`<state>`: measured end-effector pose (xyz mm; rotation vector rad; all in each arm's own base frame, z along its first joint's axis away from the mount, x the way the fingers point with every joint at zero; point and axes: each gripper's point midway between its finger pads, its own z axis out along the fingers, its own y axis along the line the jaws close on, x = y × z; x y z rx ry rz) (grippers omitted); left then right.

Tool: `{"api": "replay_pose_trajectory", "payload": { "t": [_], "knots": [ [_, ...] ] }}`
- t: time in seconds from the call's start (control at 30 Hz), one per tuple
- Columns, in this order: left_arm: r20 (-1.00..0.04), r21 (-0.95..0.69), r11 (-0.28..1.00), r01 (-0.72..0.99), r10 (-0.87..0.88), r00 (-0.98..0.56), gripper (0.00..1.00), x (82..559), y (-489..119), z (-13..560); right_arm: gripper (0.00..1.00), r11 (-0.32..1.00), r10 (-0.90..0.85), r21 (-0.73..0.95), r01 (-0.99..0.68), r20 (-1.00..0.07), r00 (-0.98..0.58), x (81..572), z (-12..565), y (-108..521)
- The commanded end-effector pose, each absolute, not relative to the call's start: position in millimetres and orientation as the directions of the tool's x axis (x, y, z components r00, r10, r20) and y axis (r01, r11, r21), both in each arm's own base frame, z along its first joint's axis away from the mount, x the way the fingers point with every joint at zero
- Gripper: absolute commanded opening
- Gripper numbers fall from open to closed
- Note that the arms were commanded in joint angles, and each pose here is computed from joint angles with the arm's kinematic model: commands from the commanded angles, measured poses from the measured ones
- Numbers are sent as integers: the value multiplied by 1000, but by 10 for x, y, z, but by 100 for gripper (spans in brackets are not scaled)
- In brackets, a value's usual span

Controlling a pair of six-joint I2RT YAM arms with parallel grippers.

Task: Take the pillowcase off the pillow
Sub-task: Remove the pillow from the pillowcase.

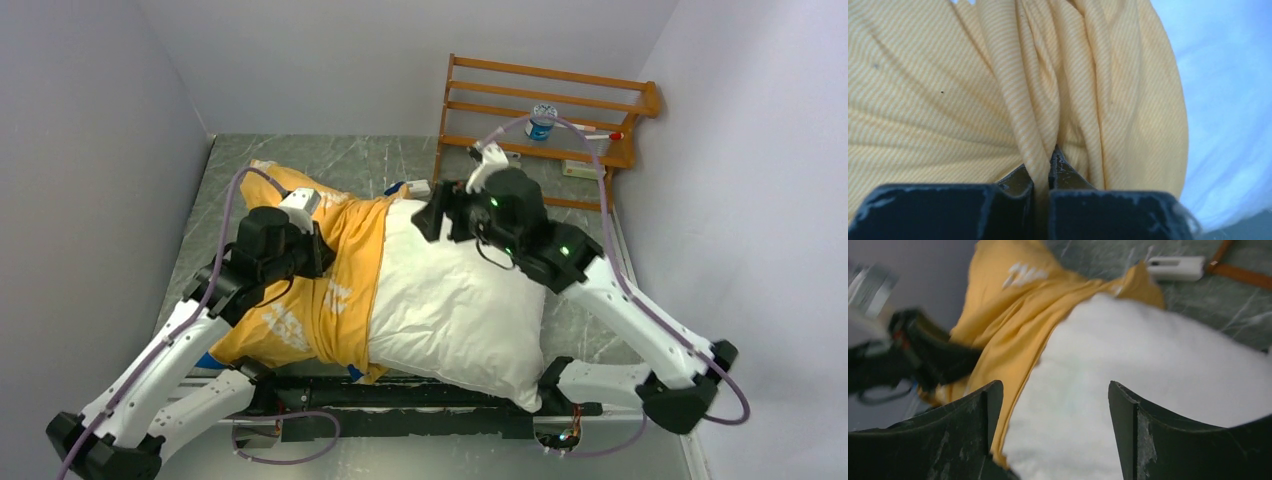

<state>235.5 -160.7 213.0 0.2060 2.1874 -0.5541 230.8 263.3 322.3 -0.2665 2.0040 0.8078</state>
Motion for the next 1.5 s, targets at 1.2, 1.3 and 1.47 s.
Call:
{"api": "replay_pose_trajectory", "payload": {
  "t": [1.2, 1.3, 1.47],
  "knots": [
    [-720, -237, 801, 550, 235, -653, 97, 2768, -2319, 2559, 0, 515, -234, 443, -734, -751, -617, 1140, 1293, 2736],
    [-578, -149, 842, 519, 352, -736, 92, 2637, -2187, 2057, 0, 520, -267, 417, -746, -750, -605, 1067, 1203, 2749],
    [-627, -11, 938, 347, 264, -733, 9, 2705, -1758, 2075, 0, 612, -303, 343, -713, -731, -612, 1198, 1048, 2653]
  ]
}}
